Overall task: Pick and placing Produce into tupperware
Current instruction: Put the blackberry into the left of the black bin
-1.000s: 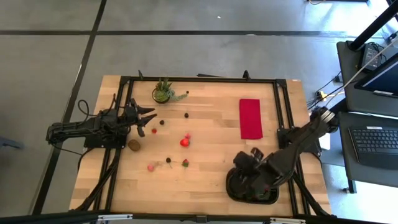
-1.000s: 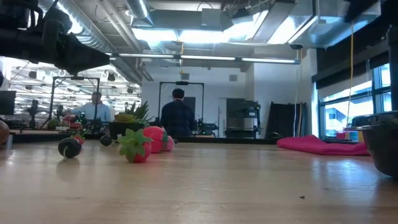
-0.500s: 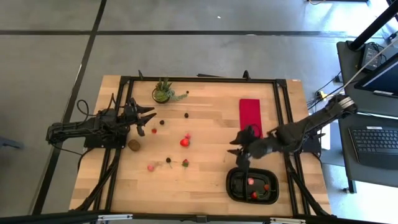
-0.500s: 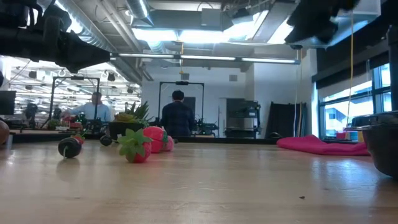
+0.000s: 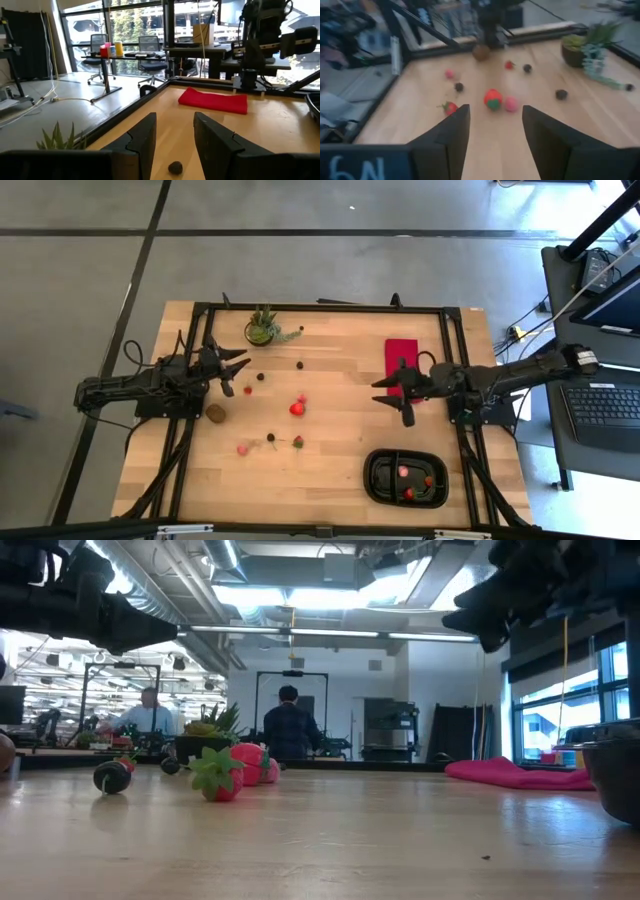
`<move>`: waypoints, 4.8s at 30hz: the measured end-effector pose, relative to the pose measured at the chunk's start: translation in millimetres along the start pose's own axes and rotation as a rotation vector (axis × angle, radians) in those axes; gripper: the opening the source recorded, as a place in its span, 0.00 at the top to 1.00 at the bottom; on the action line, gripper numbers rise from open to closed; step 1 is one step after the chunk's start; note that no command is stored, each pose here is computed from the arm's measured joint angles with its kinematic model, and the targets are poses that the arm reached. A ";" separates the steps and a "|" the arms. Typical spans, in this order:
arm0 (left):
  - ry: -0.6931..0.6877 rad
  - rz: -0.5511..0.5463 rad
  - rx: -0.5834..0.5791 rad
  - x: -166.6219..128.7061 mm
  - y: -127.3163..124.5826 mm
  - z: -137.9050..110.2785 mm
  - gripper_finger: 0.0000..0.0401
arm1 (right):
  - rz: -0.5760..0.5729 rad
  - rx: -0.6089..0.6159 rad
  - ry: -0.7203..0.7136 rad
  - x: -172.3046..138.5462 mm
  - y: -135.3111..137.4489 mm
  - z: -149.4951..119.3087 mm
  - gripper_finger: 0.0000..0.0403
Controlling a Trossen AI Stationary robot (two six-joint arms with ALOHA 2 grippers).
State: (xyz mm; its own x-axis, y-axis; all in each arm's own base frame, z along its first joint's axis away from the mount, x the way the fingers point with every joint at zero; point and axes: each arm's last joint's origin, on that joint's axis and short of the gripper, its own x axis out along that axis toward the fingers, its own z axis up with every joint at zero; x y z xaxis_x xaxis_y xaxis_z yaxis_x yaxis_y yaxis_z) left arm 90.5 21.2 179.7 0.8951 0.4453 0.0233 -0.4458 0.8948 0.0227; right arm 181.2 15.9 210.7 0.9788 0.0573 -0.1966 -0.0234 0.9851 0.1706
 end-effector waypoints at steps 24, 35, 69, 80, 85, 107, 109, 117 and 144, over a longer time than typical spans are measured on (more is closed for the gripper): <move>-0.001 -0.001 -0.002 0.0 0.0 0.0 0.69 | 0.113 0.020 -0.116 -25.2 -12.6 -38.2 0.54; 0.000 -0.002 -0.055 0.0 0.0 0.0 0.69 | -0.030 -0.070 -0.180 -45.8 -25.4 -30.6 0.54; 0.001 -0.033 -0.133 0.0 -0.9 -0.1 0.69 | -0.222 -0.134 -0.256 -86.3 -29.8 -34.7 0.54; 0.001 -0.032 -0.130 0.0 -0.9 -0.1 0.63 | -0.224 -0.132 -0.225 -85.5 -30.3 -37.5 0.54; 0.001 -0.038 -0.128 0.0 -1.1 -0.1 0.44 | -0.225 -0.132 -0.210 -85.3 -30.6 -38.9 0.54; -0.014 -0.097 -0.141 -0.1 -2.7 1.7 0.20 | -0.226 -0.127 -0.204 -85.2 -30.7 -39.5 0.54; -0.015 -0.100 -0.139 -0.1 -2.8 1.8 0.20 | -0.226 -0.127 -0.204 -85.1 -30.7 -39.6 0.54; -0.020 -0.101 -0.143 -0.1 -2.8 2.2 0.20 | -0.232 -0.127 -0.143 -84.3 -31.6 -45.1 0.54; 0.191 -0.075 -0.104 54.4 -21.0 8.8 0.20 | -0.232 -0.099 -0.128 -84.1 -31.9 -46.9 0.54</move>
State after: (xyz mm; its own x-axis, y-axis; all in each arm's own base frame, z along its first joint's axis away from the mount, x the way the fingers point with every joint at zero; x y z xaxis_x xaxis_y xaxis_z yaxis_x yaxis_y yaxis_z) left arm 148.5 26.4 189.2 0.9157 0.3664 -0.1649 -0.3834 0.9196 -0.0858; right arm 90.1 -12.8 176.5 0.9780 -0.1860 -0.0944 0.1903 0.9810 0.0389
